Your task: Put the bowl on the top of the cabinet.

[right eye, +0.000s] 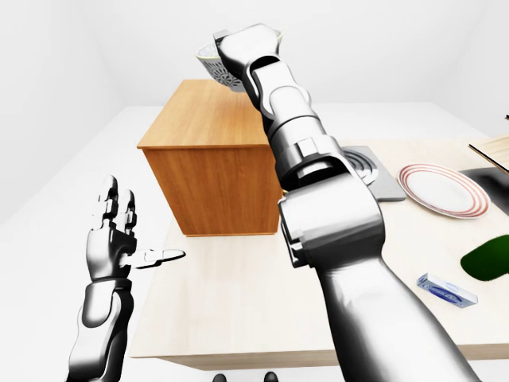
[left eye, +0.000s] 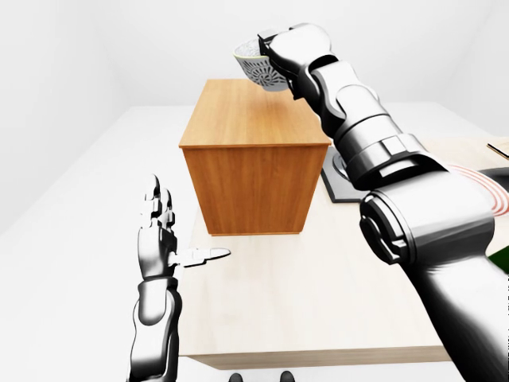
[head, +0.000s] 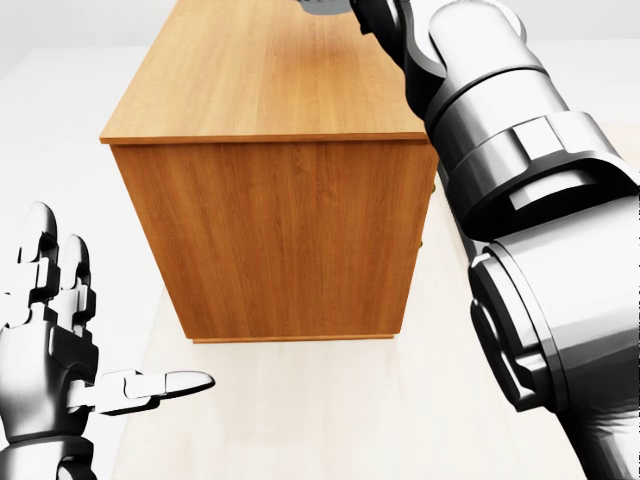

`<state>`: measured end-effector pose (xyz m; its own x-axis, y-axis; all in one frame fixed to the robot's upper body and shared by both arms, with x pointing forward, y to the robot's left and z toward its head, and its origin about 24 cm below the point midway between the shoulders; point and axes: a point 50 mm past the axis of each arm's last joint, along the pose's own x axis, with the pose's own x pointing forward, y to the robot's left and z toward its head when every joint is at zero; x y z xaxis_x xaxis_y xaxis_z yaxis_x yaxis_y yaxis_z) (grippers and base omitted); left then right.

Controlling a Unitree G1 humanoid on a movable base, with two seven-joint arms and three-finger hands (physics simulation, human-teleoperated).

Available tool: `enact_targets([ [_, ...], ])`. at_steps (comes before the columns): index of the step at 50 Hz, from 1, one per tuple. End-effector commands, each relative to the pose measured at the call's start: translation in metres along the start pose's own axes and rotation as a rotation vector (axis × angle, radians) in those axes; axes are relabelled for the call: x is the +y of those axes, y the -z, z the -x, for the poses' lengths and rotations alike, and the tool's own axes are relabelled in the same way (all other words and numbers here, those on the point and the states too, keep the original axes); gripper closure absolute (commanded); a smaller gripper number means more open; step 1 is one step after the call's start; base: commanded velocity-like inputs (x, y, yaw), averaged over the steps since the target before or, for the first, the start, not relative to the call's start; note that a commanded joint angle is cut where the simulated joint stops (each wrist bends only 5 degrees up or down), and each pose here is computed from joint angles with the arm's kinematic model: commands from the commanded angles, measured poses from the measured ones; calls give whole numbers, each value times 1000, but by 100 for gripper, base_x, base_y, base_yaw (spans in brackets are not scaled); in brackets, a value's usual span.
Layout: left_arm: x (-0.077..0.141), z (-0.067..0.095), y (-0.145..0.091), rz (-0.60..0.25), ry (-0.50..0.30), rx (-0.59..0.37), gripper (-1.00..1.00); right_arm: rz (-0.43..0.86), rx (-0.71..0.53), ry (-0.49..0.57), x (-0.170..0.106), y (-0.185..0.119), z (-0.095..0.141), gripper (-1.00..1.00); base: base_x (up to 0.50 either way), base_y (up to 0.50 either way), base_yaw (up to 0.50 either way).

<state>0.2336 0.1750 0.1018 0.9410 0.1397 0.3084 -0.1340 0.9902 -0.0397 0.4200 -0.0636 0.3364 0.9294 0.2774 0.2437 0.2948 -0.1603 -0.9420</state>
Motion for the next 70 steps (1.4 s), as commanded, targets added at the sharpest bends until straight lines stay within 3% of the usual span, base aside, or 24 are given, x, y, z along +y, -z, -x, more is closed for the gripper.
enact_targets([
  [1,-1,0,-1,1,3,-2,-100,-29,-12,26,1,-5,0,100,0,0,0],
  [35,0,0,0,1,5,1,-100,-27,-55,13,8,-23,-1,100,0,0,0],
  [36,0,0,0,1,6,1,-100,-30,-54,13,8,-22,-1,67,0,0,0],
  [37,0,0,0,1,6,2,-100,-27,-54,4,9,-22,-1,-100,0,0,0],
  [56,-1,1,0,2,9,1,-100,-21,-18,12,-3,-7,-1,-100,0,0,0],
  [62,-1,1,0,2,8,2,-100,-13,18,27,-19,8,0,-100,0,0,0],
  [70,-1,0,2,0,4,10,-100,17,126,68,-55,51,8,-100,0,0,0],
])
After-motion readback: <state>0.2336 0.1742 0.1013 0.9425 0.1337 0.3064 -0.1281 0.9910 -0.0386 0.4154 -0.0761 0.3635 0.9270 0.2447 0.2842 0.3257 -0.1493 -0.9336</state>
